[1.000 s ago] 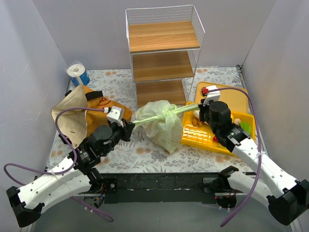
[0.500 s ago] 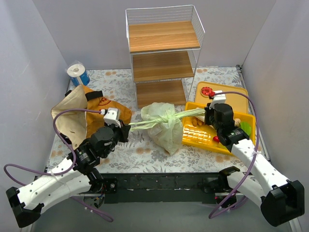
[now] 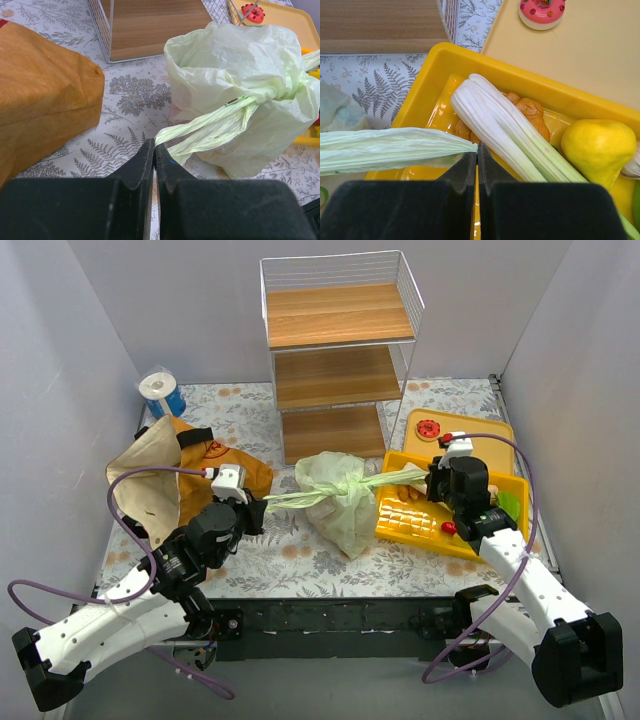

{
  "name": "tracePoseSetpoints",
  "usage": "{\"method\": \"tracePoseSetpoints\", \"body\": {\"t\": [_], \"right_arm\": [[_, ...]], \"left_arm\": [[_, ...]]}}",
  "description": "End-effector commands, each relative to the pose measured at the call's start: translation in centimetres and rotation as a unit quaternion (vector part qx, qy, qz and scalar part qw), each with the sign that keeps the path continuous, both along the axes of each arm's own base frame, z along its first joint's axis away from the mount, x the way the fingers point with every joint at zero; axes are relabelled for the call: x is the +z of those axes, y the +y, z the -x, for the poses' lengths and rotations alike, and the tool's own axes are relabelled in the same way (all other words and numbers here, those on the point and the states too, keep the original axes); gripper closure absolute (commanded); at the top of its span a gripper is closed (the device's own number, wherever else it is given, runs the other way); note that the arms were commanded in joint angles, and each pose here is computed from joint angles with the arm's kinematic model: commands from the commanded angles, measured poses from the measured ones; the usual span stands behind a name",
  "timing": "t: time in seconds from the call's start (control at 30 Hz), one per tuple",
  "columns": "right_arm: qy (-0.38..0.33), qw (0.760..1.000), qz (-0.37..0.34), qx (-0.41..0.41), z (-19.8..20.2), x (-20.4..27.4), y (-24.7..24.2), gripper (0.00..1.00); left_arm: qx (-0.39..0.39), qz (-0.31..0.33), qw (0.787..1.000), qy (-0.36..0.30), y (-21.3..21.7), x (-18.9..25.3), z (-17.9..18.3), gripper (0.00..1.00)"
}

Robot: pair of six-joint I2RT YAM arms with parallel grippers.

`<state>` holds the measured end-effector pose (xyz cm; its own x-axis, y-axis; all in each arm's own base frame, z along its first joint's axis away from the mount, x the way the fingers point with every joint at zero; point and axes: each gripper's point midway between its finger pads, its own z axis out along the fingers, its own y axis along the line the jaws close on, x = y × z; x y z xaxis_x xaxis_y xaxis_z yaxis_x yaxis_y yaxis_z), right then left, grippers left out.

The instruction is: Place the mixed food into the grocery bags and tie them

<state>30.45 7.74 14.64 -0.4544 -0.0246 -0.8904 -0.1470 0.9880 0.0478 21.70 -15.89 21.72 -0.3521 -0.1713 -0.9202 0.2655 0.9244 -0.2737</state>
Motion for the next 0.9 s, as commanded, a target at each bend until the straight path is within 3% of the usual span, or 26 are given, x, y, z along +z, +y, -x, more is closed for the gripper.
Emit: {"method": "tracePoseSetpoints", "body": {"t": [0.0, 0.3, 0.43, 0.6, 0.63, 0.67, 0.7, 0.73, 0.77, 0.8, 0.83, 0.87], "right_arm": [[-0.006, 0.990, 0.058, -0.128, -0.8, -0.5, -6.5, 0.99], [-0.013, 0.994, 0.030, -0.105, -1.1, -0.1, -6.1, 0.99], [-0.030, 0.999, -0.008, -0.041, -1.2, 1.3, -3.5, 0.99], [-0.045, 0.997, -0.047, 0.050, -0.6, 3.3, -0.1, 0.96], [-0.047, 0.996, -0.052, 0.063, -0.4, 3.6, 0.3, 0.91], [-0.047, 0.994, -0.062, 0.083, -0.1, 3.8, 1.1, 0.83], [-0.047, 0.993, -0.067, 0.090, 0.0, 4.1, 1.3, 0.64], [-0.048, 0.992, -0.072, 0.096, 0.1, 4.3, 1.6, 0.56], [-0.049, 0.990, -0.078, 0.111, 0.4, 4.6, 2.1, 0.50], [-0.050, 0.989, -0.081, 0.117, 0.5, 4.9, 2.3, 0.41], [-0.049, 0.988, -0.085, 0.123, 0.6, 5.1, 2.6, 0.23], [-0.048, 0.985, -0.091, 0.135, 0.8, 5.3, 3.0, 0.21]], "left_arm": [[0.128, -0.050, 0.990, -0.025, 5.8, 0.4, -1.0, 1.00], [0.106, -0.047, 0.993, -0.037, 5.1, 1.0, -1.1, 1.00], [-0.019, -0.058, 0.997, -0.054, 0.9, 1.4, -0.6, 1.00], [-0.113, -0.092, 0.988, -0.047, -2.8, 0.5, -0.6, 0.99], [-0.121, -0.094, 0.987, -0.047, -3.2, 0.5, -0.6, 0.87], [-0.132, -0.094, 0.986, -0.048, -3.6, 0.5, -0.4, 0.56], [-0.137, -0.096, 0.984, -0.053, -3.7, 0.6, -0.5, 0.42], [-0.140, -0.096, 0.984, -0.057, -3.8, 0.8, -0.5, 0.32], [-0.143, -0.092, 0.983, -0.063, -4.0, 1.0, -0.5, 0.11], [-0.145, -0.092, 0.983, -0.068, -4.0, 1.2, -0.5, 0.05], [-0.145, -0.087, 0.983, -0.075, -3.9, 1.6, -0.4, 0.02], [-0.145, -0.083, 0.983, -0.080, -3.9, 1.8, -0.4, 0.02]]}}
